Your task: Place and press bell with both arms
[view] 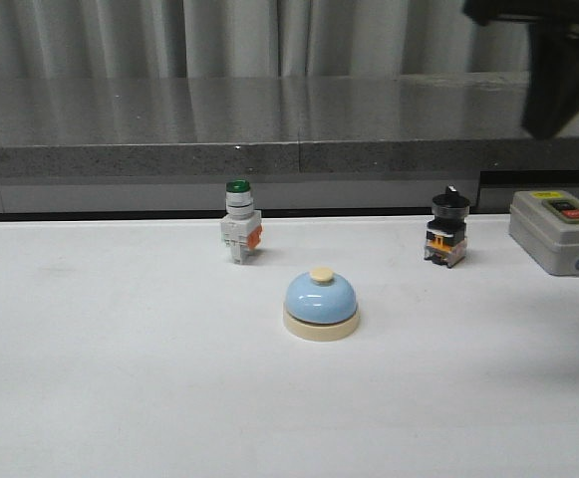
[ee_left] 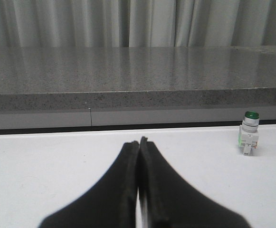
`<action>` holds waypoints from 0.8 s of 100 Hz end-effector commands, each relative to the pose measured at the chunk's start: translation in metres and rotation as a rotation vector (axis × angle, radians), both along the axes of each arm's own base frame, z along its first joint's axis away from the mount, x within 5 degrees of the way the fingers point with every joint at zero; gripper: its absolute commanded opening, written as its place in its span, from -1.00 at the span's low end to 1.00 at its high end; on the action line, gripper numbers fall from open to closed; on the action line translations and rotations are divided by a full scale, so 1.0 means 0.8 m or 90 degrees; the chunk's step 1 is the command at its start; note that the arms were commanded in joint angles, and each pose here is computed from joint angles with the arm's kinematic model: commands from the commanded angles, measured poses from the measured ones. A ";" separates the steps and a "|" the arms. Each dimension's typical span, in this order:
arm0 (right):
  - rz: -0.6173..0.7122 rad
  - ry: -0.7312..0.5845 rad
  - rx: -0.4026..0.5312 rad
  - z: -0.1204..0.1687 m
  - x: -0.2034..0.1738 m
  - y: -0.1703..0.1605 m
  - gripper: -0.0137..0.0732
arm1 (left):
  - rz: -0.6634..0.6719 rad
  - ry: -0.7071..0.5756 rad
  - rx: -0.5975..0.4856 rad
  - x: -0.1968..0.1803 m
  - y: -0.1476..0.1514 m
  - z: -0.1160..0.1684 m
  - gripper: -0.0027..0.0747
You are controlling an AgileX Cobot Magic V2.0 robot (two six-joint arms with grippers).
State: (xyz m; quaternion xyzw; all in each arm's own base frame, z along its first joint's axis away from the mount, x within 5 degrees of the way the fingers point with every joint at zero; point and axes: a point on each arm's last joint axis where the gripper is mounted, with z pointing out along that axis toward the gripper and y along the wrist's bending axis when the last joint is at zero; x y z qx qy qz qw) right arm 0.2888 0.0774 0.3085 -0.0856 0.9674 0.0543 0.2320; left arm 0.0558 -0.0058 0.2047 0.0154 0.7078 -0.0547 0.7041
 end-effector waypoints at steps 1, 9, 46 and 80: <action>-0.036 -0.073 0.006 0.025 -0.019 -0.030 -0.82 | 0.003 -0.041 -0.014 -0.001 0.001 -0.007 -0.98; -0.069 -0.080 0.006 0.024 -0.038 -0.051 -0.82 | 0.003 -0.041 -0.014 -0.001 0.001 -0.007 -0.98; -0.143 -0.211 0.018 0.024 -0.121 -0.089 -0.82 | 0.003 -0.041 -0.014 -0.001 0.001 -0.007 -0.98; -0.146 -0.430 0.047 0.020 -0.195 -0.092 -0.82 | 0.003 -0.041 -0.014 -0.001 0.001 -0.007 -0.98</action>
